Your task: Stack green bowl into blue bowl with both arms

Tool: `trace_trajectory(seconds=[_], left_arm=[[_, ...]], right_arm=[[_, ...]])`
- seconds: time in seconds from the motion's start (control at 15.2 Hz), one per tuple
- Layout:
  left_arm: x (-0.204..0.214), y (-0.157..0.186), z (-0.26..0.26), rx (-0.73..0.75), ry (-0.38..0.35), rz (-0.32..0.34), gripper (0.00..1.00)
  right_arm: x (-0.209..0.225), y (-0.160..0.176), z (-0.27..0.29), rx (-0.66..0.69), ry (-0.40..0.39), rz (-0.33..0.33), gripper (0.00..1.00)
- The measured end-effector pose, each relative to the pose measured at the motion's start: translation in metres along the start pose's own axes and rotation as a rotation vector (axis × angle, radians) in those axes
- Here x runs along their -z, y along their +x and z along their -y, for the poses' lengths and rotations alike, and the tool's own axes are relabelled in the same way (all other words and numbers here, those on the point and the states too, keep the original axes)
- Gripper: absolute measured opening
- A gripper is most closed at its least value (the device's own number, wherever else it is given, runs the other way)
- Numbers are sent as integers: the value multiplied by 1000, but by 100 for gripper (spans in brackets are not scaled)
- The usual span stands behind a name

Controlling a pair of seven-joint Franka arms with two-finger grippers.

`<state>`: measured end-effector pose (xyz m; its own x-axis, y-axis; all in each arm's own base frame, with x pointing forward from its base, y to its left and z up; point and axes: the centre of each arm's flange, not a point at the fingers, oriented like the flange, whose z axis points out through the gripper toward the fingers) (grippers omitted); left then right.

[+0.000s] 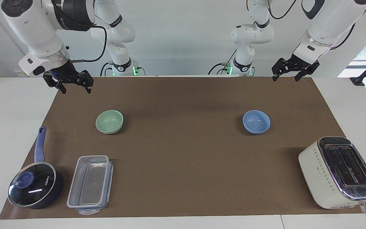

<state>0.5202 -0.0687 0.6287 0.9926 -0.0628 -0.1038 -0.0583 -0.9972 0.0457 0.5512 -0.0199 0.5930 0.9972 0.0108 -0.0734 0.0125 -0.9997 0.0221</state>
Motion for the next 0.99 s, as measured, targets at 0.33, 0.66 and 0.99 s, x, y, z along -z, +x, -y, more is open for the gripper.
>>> trace_trajectory(seconds=[0.33,0.66,0.99], left_arm=[[0,0,0,0,0,-1,100],[0,0,0,0,0,-1,100],[-4,3,0,3,-1,-16,100]], right_arm=[[0,0,0,0,0,0,100],[0,0,1,2,0,-2,100],[-38,8,2,4,1,-65,100]])
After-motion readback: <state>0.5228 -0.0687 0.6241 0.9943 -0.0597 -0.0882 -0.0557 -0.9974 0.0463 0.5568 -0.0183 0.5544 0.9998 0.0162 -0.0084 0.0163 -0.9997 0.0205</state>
